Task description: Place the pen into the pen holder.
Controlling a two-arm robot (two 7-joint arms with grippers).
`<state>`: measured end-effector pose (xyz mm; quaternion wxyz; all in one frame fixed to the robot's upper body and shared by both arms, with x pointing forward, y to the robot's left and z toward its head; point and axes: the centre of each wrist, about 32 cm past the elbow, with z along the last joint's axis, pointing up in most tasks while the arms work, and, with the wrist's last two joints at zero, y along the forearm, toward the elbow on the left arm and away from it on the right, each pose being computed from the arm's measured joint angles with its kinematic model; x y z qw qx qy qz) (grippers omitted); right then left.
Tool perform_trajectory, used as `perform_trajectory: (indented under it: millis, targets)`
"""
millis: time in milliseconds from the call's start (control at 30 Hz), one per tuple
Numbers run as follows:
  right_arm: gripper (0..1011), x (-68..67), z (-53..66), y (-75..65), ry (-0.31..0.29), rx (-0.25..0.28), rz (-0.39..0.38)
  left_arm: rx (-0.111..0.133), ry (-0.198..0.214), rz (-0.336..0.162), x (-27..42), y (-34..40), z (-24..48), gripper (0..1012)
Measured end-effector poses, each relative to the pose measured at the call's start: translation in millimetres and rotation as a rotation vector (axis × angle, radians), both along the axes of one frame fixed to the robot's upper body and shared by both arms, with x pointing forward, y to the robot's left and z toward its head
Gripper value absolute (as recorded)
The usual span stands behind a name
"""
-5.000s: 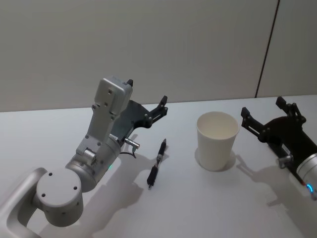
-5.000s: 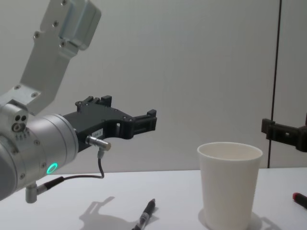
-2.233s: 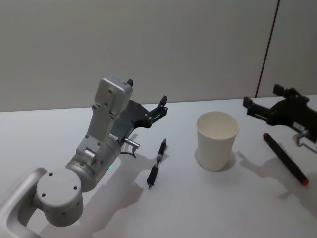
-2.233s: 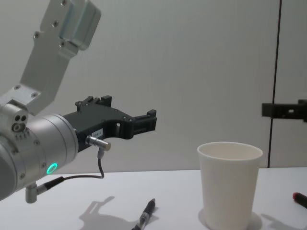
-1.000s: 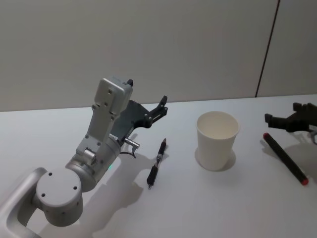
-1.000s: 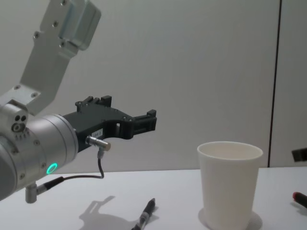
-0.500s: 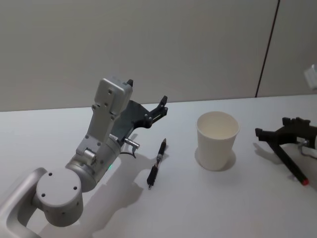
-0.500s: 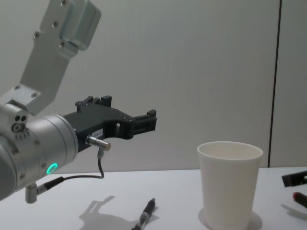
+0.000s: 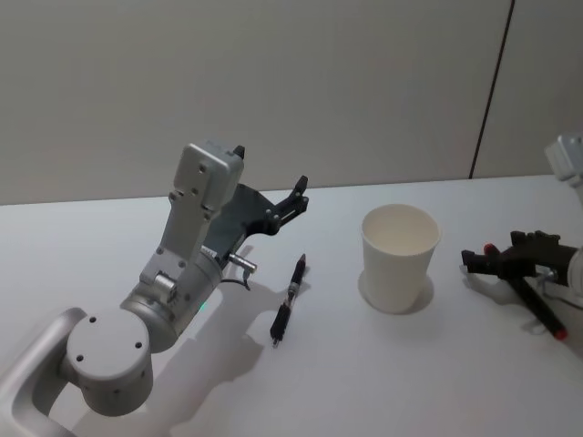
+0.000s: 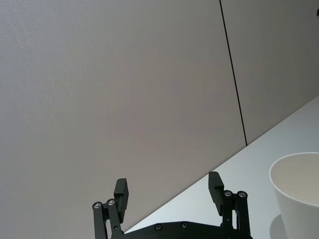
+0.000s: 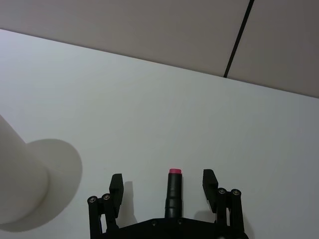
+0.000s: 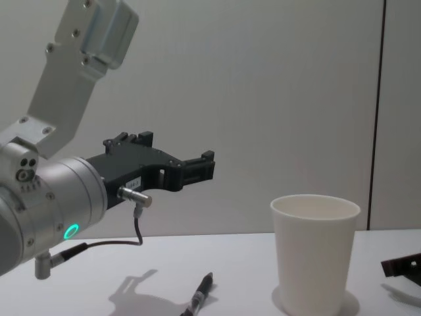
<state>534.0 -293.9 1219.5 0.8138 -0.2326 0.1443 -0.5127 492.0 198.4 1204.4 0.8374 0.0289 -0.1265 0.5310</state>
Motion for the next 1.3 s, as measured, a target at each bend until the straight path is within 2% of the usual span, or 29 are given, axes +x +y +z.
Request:
perform_trajectory:
  millis: [367,733,933,1300]
  targets:
    - [1001,-0.8,-10.2,3.0,0.016,0.0,-0.006,0.0,0.0,0.0,0.0,0.0,0.0,1001]
    - [996,-1.6,-14.9,5.2,0.02,0.009,-0.009,0.0,0.0,0.0,0.0,0.0,0.0,1001]
    - [870,-1.8,-16.2,5.8,0.02,0.012,-0.01,0.0,0.0,0.0,0.0,0.0,0.0,1001]
    - [787,-1.9,-17.2,6.1,0.022,0.015,-0.012,0.0,0.0,0.0,0.0,0.0,0.0,1001]
